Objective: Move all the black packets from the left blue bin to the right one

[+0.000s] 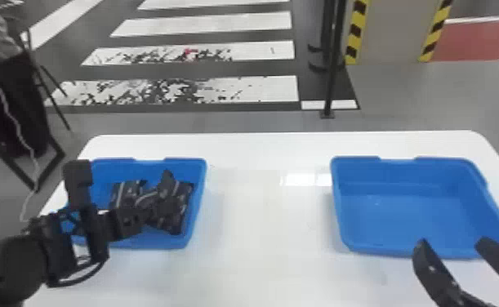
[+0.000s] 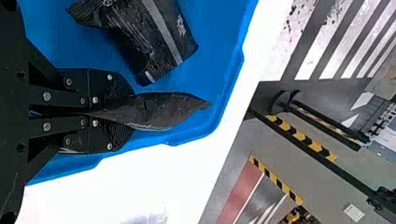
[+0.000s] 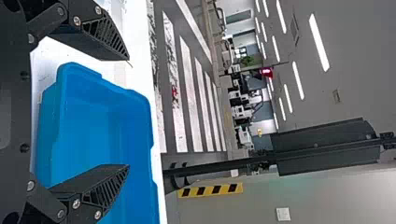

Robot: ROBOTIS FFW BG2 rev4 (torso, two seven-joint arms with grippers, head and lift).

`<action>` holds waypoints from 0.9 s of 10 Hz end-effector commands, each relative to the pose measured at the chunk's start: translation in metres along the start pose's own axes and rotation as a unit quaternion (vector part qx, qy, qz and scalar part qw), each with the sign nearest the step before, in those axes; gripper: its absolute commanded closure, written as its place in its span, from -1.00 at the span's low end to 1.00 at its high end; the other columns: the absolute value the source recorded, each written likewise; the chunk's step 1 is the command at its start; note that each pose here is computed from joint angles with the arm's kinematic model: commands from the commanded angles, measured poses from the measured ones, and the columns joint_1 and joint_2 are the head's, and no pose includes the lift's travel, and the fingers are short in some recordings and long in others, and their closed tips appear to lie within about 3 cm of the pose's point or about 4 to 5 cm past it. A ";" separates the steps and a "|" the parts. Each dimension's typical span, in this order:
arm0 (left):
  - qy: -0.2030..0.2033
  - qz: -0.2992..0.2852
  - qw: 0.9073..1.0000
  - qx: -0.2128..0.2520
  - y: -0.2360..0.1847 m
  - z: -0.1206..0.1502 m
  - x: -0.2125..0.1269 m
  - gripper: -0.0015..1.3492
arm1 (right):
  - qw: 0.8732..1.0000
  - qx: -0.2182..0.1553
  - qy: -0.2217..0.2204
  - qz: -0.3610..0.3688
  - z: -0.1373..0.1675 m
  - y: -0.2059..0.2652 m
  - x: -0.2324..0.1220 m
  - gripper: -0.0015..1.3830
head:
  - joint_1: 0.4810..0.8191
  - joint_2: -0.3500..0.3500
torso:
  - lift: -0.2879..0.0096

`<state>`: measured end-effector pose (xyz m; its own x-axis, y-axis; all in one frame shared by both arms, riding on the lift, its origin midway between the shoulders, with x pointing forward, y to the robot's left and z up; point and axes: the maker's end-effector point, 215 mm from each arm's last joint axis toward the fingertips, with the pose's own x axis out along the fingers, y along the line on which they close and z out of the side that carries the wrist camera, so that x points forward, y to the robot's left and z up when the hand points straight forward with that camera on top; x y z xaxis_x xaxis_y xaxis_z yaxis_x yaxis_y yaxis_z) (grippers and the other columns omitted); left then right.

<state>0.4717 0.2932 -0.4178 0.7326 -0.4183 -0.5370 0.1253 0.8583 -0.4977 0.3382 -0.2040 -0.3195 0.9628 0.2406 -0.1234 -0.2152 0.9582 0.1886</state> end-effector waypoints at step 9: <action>0.040 -0.285 0.957 0.015 -0.232 -0.059 -0.056 0.78 | 0.979 0.126 0.018 0.159 0.001 0.067 0.052 -0.68 | 0.27 -0.13 | -0.10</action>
<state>0.3675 0.1067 -0.3128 0.5005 -0.8320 -0.2395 0.5069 0.5058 -0.6980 0.3690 -0.1323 -0.3070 0.8570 0.5138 -0.0406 -0.4482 0.7818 0.4334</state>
